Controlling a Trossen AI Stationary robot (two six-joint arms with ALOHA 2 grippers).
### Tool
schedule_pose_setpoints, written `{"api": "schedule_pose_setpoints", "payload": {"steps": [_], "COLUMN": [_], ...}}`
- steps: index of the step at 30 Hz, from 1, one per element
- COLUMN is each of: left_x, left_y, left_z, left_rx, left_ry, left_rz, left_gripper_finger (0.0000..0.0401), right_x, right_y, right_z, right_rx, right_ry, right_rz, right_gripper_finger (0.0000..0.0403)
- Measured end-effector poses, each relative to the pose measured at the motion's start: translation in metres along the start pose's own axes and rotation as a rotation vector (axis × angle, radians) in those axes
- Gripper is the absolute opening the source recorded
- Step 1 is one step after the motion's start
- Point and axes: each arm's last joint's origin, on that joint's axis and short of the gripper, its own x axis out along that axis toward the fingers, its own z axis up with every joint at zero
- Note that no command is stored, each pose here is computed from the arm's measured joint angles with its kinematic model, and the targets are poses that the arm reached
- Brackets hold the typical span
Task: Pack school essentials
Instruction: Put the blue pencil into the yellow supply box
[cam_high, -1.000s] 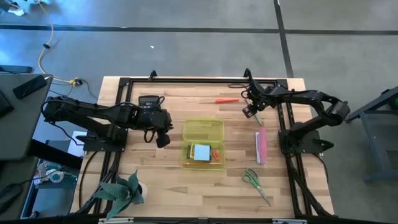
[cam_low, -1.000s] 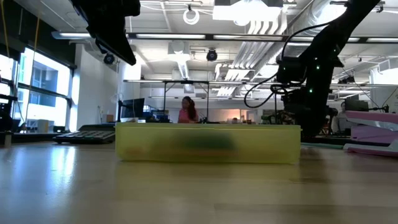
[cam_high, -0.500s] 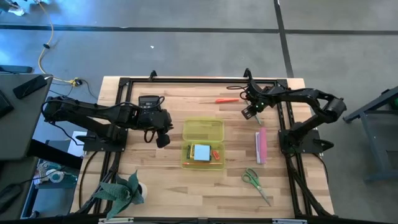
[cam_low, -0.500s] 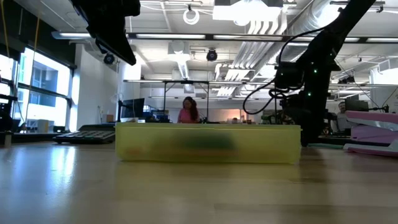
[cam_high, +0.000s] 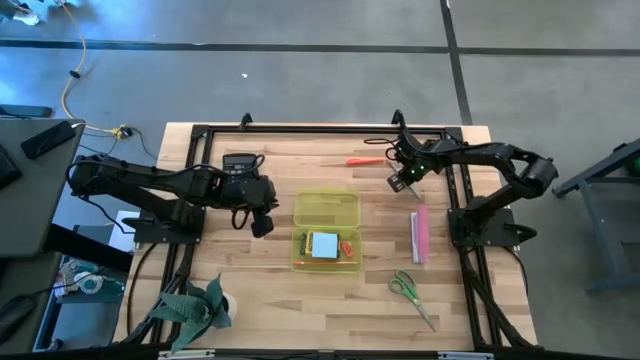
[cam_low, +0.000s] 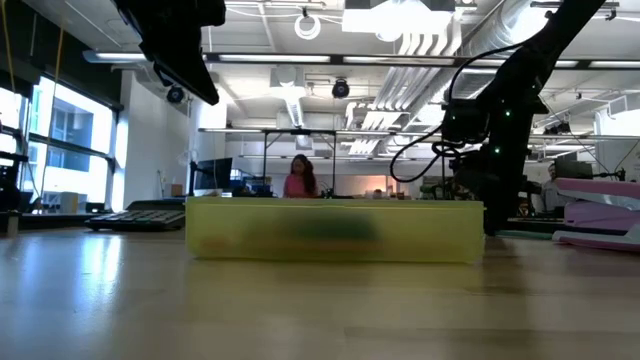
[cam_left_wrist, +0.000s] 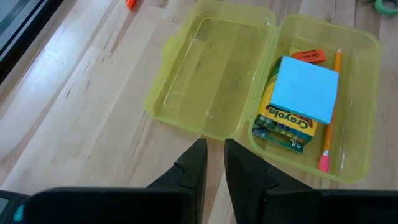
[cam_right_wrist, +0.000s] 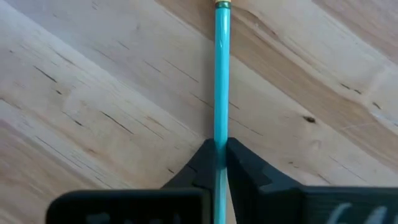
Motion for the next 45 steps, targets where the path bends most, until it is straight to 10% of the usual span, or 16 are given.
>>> {"api": "schedule_pose_setpoints", "payload": {"steps": [14,32,45], "left_x": [0.0,0.0,0.0], "left_y": [0.0,0.0,0.0], "left_z": [0.0,0.0,0.0], "left_rx": [0.0,-0.003,-0.04], "left_ry": [0.001,0.001,0.001], "left_rz": [-0.002,-0.002,-0.002], "left_gripper_finger": [0.0047,0.0046,0.0047], "right_x": [-0.044,-0.108,-0.072], "right_y": [0.021,0.152,0.223], "right_z": [-0.012,-0.049,-0.084], "right_rx": [-0.04,-0.425,-0.543], "right_ry": [-0.152,-0.678,-0.75], "right_rz": [0.08,0.679,0.803], "right_gripper_finger": [0.0005,0.0006,0.0007]}}
